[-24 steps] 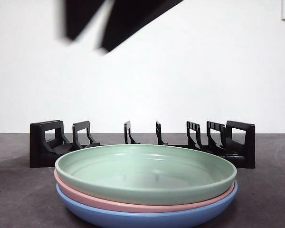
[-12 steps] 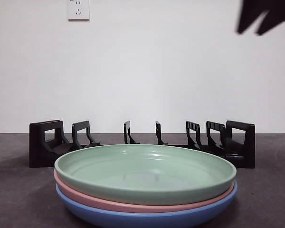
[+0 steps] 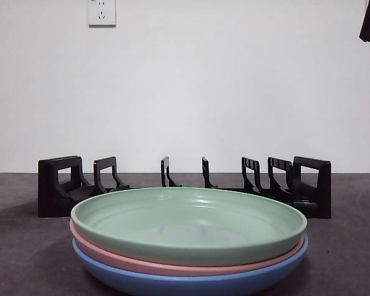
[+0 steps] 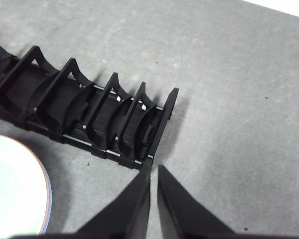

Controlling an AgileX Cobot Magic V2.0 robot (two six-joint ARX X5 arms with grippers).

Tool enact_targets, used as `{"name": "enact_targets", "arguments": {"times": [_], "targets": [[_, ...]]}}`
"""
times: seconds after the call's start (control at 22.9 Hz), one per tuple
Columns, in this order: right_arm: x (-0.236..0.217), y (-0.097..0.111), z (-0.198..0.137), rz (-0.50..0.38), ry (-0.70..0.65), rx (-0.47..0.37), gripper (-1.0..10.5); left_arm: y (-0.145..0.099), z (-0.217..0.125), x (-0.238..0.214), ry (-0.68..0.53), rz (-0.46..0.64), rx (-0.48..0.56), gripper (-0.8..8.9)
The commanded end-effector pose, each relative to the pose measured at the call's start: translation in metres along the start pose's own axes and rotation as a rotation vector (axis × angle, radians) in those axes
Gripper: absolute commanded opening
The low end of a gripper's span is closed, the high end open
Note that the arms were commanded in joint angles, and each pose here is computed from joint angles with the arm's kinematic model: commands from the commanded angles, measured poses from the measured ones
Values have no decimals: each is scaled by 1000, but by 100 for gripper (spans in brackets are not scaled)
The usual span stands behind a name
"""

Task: Place the plate

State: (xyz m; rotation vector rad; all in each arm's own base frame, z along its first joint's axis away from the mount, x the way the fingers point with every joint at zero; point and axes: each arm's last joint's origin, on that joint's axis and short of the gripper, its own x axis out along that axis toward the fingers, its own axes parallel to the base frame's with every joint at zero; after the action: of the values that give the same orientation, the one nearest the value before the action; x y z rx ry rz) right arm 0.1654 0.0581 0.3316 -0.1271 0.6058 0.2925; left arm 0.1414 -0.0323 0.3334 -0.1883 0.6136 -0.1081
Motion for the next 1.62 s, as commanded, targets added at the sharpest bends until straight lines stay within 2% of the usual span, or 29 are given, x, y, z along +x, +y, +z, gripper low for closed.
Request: {"name": "enact_targets", "arguments": {"times": [0.04,0.26,0.35,0.48,0.52,0.74,0.92,1.27,1.62], "targets": [[-2,1,3,3,-15,-6,20,-1,5,-2,-32,-10,13,7],[-2,1,3,4,-17,-5,20,-1,5,-2,-31,-10,16,7],[-2,1,3,3,-17,-5,20,-1,4,-3,-60,-14,91,7],[-2,1,3,3,-17,-5,20,9,-17,0,-223,-10,227,7],[-2,1,3,4,-17,-5,20,14,-27,2,-269,2,244,7],[-2,1,3,3,-18,-5,20,43,-95,21,-408,89,200,7],[-2,1,3,3,-18,-5,20,56,-128,35,-501,110,165,7],[-2,1,3,3,-18,-5,20,64,-152,48,-595,109,142,7],[-2,1,3,3,-23,-5,20,65,-156,54,-589,83,150,7]]}}
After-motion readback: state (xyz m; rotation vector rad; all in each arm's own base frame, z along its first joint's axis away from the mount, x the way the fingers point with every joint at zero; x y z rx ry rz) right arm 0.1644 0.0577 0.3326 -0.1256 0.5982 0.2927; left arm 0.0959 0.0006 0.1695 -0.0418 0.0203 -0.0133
